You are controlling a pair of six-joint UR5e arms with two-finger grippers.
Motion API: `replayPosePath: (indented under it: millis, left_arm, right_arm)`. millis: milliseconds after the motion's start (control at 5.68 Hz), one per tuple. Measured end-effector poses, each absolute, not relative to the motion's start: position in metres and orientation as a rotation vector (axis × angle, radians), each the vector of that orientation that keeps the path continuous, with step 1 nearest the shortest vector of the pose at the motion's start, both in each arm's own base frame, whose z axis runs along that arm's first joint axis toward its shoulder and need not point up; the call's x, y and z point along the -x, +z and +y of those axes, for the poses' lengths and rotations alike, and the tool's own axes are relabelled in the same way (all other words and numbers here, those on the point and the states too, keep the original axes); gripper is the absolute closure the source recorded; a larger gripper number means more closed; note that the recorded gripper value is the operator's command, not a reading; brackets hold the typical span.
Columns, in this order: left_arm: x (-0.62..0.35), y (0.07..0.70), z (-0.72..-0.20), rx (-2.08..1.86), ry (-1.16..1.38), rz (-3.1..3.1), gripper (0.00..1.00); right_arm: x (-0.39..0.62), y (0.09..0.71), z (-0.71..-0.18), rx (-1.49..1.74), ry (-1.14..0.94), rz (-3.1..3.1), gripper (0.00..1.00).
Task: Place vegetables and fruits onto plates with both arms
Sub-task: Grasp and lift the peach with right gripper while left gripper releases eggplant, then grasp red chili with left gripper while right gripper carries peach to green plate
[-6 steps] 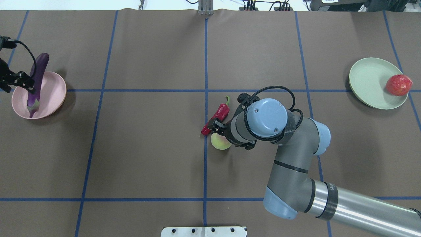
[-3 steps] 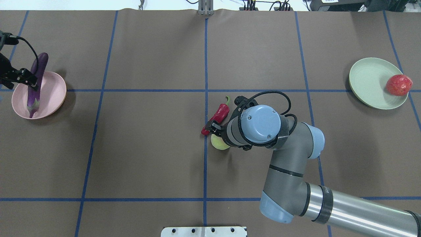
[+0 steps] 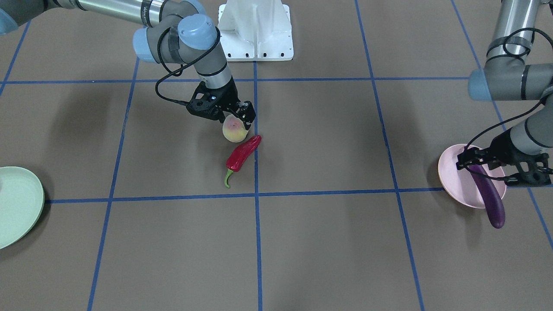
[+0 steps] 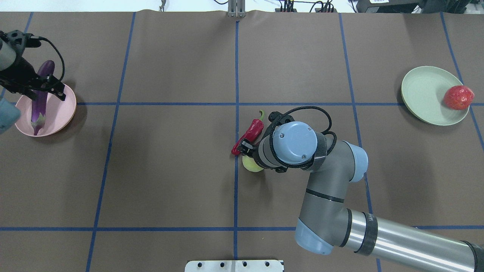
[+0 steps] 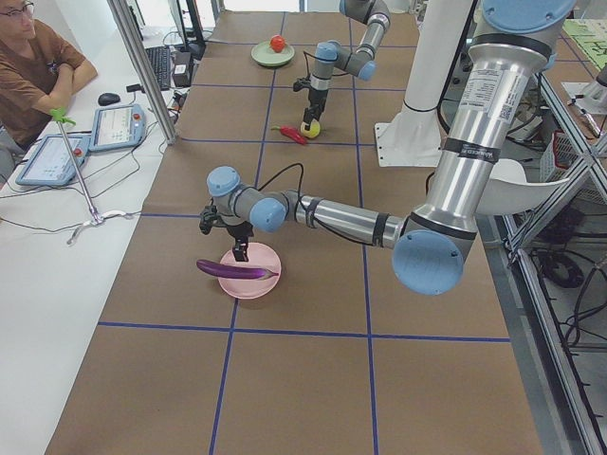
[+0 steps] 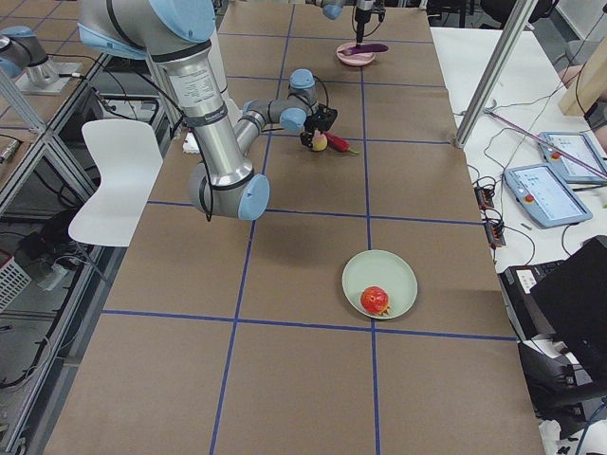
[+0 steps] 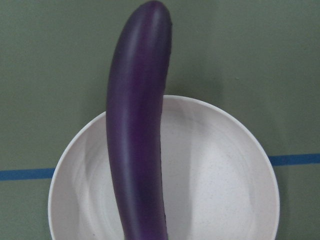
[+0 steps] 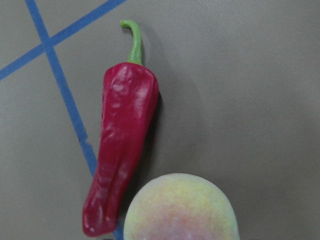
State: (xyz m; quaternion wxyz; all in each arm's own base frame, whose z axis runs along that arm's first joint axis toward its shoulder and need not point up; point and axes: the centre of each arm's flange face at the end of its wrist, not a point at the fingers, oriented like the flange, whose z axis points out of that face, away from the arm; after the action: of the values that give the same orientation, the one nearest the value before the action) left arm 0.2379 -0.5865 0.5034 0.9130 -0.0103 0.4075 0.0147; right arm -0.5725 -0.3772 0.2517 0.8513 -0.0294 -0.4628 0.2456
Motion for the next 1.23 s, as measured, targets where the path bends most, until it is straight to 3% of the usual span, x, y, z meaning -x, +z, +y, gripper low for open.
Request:
replayPosePath:
  millis: [352,704,1232]
  left_arm:
    - [-0.350,0.388,-0.570,0.045,0.006,0.921,0.04]
    - [-0.464,0.285,-0.552,0.051,0.002,0.959,0.05]
    - [-0.578,0.194,-0.519,0.009,0.090,0.972,0.09]
  right_arm:
    - [0.554,0.236,-0.385,0.087,0.522,-1.009,1.00]
    - [0.439,0.237,-0.473,0.169,0.519,-1.061,1.00]
    - [0.266,0.317,-0.589,0.058,0.518,-0.940,1.00]
